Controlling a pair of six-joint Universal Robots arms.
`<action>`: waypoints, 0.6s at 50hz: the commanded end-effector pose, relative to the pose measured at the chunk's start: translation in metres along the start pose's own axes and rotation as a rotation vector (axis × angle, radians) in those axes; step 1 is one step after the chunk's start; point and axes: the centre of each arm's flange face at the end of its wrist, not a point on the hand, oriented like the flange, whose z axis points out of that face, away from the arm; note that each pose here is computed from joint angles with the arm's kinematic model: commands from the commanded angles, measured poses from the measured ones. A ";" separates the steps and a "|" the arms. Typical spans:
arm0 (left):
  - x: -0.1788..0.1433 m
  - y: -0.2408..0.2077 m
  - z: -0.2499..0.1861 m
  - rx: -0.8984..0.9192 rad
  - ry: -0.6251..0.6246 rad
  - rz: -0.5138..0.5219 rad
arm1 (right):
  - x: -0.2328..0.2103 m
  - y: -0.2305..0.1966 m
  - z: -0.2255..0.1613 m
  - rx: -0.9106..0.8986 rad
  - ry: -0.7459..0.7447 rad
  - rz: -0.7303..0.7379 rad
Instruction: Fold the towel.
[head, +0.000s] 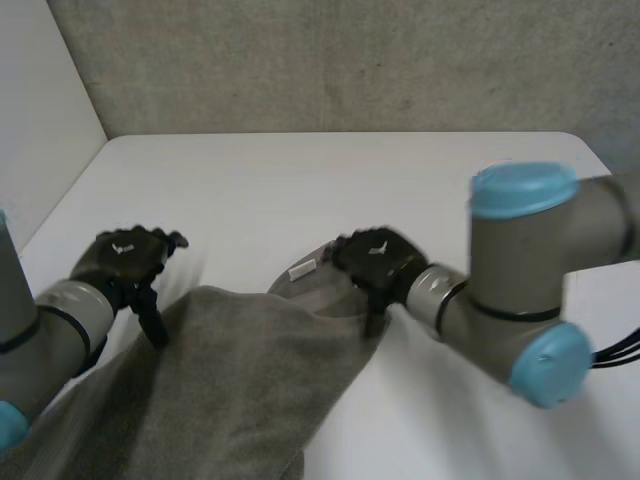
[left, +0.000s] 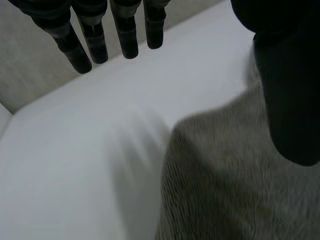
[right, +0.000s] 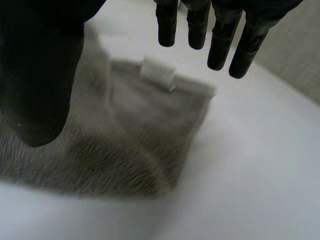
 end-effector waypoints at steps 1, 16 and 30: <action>0.005 0.031 0.023 -0.059 0.007 0.026 | -0.016 0.025 0.020 -0.081 0.025 -0.069; 0.007 0.042 0.036 -0.108 0.015 0.044 | 0.002 0.000 0.018 0.043 0.144 -0.062; -0.002 -0.136 0.014 0.510 -0.075 -0.172 | 0.061 -0.137 -0.047 0.679 0.437 -0.112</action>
